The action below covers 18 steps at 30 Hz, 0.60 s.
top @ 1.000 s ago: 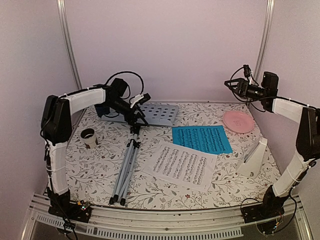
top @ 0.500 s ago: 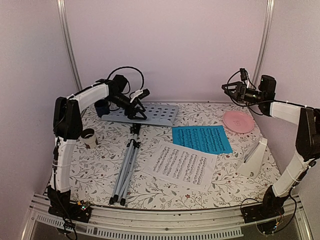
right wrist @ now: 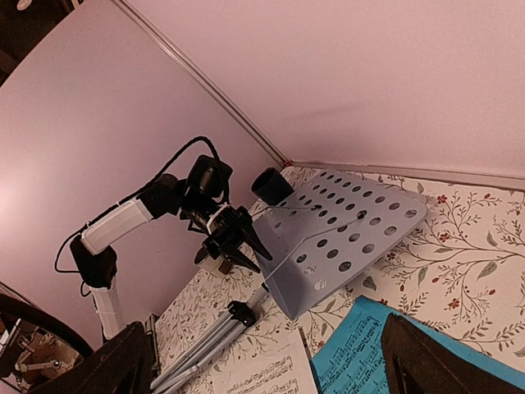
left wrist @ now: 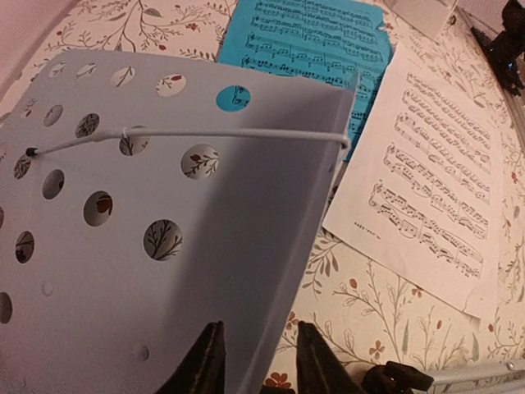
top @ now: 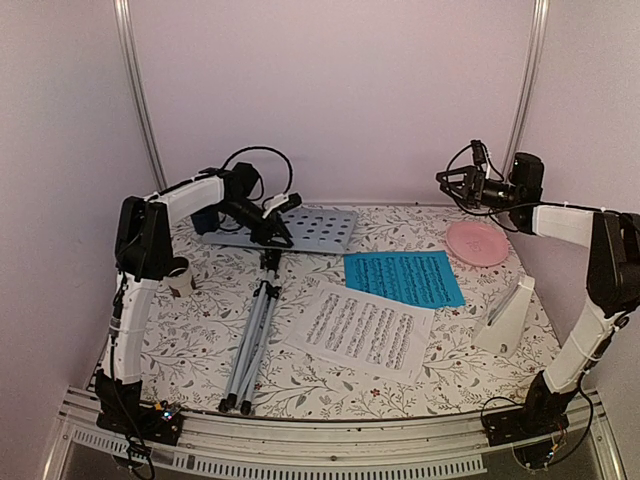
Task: Set up the instrument practice props
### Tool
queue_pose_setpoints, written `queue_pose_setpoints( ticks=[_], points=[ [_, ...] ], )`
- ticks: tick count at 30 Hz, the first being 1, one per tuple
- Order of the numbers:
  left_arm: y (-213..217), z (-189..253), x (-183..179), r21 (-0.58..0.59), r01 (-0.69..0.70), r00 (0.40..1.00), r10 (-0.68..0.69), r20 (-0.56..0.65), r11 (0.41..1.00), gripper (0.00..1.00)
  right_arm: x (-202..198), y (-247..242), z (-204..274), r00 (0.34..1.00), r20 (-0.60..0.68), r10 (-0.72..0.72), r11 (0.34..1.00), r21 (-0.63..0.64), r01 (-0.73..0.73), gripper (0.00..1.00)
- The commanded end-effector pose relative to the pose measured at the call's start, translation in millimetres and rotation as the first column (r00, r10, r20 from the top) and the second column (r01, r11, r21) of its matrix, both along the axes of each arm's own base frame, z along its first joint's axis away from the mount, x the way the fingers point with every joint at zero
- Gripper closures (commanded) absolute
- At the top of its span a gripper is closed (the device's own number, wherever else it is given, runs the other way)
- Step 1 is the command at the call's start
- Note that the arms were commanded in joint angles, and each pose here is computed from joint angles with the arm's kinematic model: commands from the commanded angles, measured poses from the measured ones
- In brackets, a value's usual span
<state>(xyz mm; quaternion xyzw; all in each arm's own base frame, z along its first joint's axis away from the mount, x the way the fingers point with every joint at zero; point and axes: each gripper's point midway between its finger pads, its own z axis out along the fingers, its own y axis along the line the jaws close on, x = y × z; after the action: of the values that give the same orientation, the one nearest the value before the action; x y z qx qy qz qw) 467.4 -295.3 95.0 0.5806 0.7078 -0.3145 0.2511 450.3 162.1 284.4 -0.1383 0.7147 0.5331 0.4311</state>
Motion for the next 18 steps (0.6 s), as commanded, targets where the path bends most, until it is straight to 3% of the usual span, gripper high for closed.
queue_pose_setpoints(
  ticks=[1, 11, 18],
  points=[
    [-12, -7, -19, -0.003, 0.057, 0.997, -0.057, -0.047, 0.998, 0.76, -2, 7, 0, 0.999, 0.007, 0.033, 0.999, 0.014, -0.033, 0.01],
    [-21, 6, -22, 0.032, 0.083, 0.996, -0.084, 0.025, 0.996, 0.93, -8, 8, 1, 0.999, -0.011, 0.042, 0.999, 0.027, -0.042, 0.01],
    [-29, 59, -18, 0.041, 0.075, 0.975, -0.082, 0.205, 0.996, 1.00, -16, 9, -5, 0.998, -0.032, 0.049, 0.998, 0.032, -0.048, 0.01]
  ],
)
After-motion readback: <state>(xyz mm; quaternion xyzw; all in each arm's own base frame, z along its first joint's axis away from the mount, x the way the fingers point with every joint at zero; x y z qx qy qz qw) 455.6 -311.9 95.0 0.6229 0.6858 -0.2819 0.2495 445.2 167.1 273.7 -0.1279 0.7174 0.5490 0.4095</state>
